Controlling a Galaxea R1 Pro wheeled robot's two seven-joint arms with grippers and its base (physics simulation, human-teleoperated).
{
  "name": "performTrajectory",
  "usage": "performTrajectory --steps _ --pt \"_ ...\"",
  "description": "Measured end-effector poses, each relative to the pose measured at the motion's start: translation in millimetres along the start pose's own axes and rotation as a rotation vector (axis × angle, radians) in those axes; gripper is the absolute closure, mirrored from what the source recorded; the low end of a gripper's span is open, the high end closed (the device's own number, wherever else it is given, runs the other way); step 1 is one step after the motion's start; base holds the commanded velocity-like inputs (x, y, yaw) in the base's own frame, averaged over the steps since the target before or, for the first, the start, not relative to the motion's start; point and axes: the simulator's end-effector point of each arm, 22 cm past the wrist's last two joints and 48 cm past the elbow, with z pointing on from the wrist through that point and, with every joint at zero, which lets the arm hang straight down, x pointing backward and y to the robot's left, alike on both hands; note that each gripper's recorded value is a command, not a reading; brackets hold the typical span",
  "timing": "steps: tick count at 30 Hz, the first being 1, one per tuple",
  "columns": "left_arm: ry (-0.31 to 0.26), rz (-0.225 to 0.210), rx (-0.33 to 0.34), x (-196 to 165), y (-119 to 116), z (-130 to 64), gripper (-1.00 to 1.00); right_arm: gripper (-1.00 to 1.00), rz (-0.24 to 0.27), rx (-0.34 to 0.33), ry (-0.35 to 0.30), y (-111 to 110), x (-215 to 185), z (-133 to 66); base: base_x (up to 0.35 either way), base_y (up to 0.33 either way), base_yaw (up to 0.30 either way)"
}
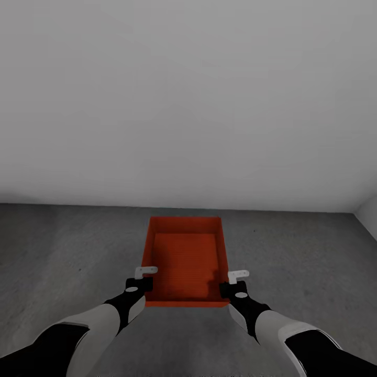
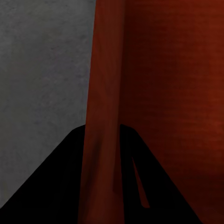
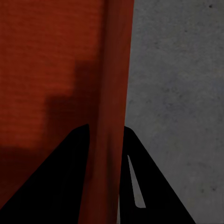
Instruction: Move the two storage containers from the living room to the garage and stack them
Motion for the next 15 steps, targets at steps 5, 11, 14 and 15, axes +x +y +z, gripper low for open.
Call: performTrajectory --steps 5,11,14,15 --pt "0.008 0.001 0.000 4.6 -0.2 2.2 1.00 1.00 0.000 -0.001 0.008 0.7 4.5 2.1 0.000 0.000 0.000" --pt "0.018 0.002 0.000 10.2 -0.4 4.7 1.00 1.00 -0.001 -0.002 0.018 1.4 10.0 4.5 0.000 0.000 0.000" --pt "0.023 0.003 0.000 13.0 -0.5 5.9 1.00 1.00 -0.001 -0.003 0.023 1.8 12.7 5.7 0.000 0.000 0.000" --pt "0.024 0.003 0.000 13.9 -0.5 6.3 1.00 1.00 -0.001 -0.003 0.024 2.0 13.6 6.1 0.000 0.000 0.000"
